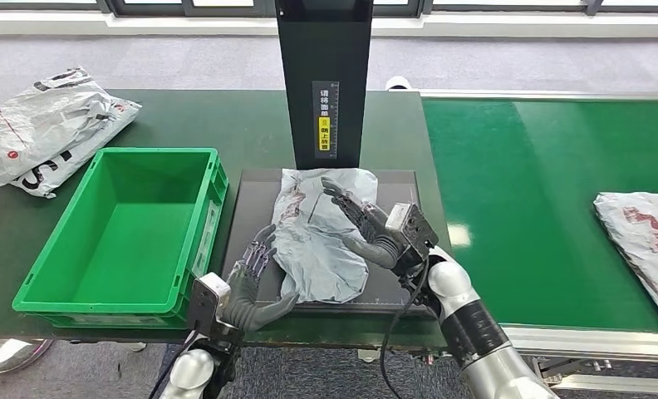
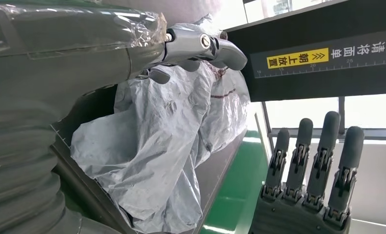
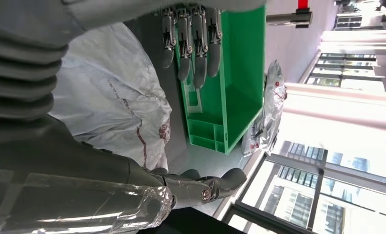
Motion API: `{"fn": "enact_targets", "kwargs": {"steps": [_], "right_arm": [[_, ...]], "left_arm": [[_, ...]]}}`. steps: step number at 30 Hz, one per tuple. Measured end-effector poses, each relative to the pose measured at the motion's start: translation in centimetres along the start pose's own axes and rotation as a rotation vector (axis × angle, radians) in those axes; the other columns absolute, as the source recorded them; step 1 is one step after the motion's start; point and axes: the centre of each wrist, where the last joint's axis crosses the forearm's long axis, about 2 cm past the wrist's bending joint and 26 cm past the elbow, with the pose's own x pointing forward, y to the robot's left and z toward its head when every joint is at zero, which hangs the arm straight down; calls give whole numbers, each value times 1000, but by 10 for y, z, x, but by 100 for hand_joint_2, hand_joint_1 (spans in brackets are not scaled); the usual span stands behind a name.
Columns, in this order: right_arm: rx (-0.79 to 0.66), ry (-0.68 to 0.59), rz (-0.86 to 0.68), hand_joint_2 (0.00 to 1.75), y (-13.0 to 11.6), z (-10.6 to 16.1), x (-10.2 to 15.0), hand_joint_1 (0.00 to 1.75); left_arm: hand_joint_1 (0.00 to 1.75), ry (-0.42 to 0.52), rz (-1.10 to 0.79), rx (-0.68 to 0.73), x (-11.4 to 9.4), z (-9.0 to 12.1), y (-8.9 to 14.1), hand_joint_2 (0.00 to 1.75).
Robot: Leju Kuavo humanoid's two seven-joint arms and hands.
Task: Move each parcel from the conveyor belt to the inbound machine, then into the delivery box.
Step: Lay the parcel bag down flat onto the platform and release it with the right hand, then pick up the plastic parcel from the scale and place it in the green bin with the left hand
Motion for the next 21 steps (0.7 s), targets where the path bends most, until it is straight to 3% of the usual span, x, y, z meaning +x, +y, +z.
{"fn": "enact_targets", "kwargs": {"steps": [15,19,21], "right_arm": [[-28,-38,10,0,13,27,4,0],[-74,-52,58,175,14,33,11,0],[-121,-64,117,175,17,39,18,0]], "left_arm": [[0,2,-3,-9,4,11,-4,175],[0,11,-5,-17,5,11,-6,175],[0,14,-5,-9,6,11,-6,175]]}}
